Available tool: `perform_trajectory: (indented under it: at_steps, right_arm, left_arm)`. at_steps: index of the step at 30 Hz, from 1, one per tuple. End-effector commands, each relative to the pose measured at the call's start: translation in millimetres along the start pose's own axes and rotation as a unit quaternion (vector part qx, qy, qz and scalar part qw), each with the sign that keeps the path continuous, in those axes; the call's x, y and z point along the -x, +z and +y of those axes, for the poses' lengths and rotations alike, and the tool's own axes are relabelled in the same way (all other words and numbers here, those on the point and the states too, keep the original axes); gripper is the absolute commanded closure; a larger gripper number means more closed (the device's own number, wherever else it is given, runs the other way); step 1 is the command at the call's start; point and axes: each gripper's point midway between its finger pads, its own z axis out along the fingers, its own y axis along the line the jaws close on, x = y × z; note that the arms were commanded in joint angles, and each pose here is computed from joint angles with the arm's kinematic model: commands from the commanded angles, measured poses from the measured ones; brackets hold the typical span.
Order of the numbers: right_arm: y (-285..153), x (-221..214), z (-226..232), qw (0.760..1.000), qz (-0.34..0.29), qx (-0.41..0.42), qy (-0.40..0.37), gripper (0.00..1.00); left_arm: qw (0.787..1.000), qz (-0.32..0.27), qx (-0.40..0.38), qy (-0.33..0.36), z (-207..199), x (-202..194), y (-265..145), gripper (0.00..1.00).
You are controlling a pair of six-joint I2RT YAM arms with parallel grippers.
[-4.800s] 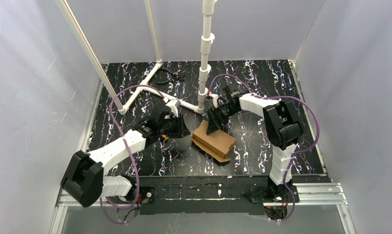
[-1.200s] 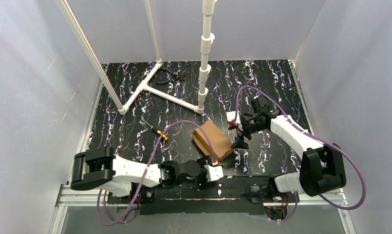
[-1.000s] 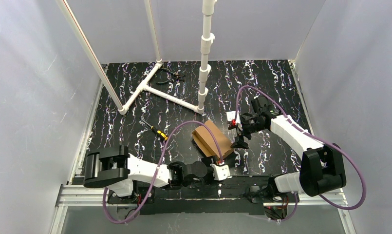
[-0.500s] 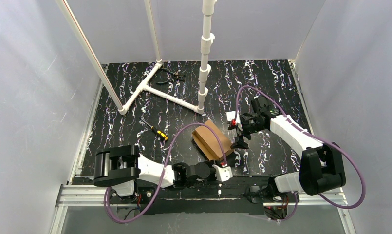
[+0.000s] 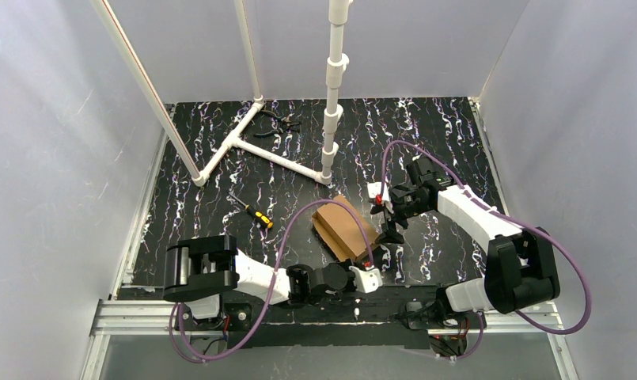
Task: Fold the paper box
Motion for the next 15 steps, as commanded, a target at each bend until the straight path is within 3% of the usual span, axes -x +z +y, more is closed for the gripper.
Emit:
perform_trajectory:
  at_steps: [1,3,15]
  right_arm:
    - [1,9,4,1.0,-0.02,0.013,-0.006,0.02]
    - [1,8,4,1.0,-0.019,0.014,-0.006,0.02]
    - [-3,27,0,0.999,-0.042,0.009,0.029,0.02]
  left_arm:
    - [0.999,-0.004,0.032,-0.005,11,8,1,0.95]
    - [0.999,-0.005,0.035,-0.01,13,8,-1,1.0]
    - [0.997,-0.003,0.05,-0.063,16,-1,-13,1.0]
